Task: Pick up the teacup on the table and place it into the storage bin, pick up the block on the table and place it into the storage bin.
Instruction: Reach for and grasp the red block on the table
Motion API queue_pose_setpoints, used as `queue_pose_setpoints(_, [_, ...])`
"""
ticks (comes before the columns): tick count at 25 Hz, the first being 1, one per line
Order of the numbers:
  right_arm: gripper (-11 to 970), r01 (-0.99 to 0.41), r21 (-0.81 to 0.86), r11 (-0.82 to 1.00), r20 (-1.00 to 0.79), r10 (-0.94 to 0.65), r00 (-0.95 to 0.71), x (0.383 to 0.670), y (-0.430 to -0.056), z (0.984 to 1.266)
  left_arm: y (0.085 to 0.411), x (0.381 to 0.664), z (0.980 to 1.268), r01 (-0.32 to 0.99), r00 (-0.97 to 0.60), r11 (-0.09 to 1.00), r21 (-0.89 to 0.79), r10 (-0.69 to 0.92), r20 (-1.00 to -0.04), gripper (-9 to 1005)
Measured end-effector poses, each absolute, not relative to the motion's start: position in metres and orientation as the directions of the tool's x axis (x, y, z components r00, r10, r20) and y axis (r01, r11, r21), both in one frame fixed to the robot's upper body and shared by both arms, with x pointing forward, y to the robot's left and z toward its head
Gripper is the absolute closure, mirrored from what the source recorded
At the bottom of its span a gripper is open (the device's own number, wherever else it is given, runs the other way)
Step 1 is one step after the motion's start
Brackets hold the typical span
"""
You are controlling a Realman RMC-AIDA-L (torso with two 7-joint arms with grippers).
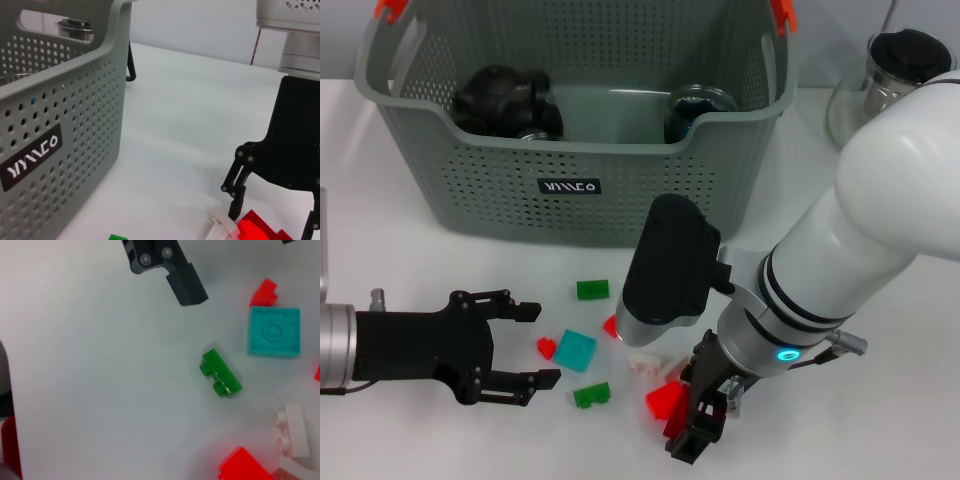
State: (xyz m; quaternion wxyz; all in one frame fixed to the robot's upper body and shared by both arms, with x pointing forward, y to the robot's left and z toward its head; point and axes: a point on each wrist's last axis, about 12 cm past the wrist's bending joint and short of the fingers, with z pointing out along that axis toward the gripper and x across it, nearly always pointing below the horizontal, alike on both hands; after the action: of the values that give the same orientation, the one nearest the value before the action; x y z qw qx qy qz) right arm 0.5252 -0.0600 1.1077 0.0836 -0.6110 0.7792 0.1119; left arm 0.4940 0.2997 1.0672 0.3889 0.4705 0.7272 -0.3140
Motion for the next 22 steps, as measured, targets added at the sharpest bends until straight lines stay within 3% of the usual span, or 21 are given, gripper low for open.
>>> queue_pose_setpoints(22, [74, -0.973, 0.068, 0.220, -0.265, -0.936, -0.230, 0.5232, -0.0594, 1.1049, 0.3006, 0.4926, 1.0664, 0.927, -0.259, 0.363, -0.094, 0.439, -0.860, 149])
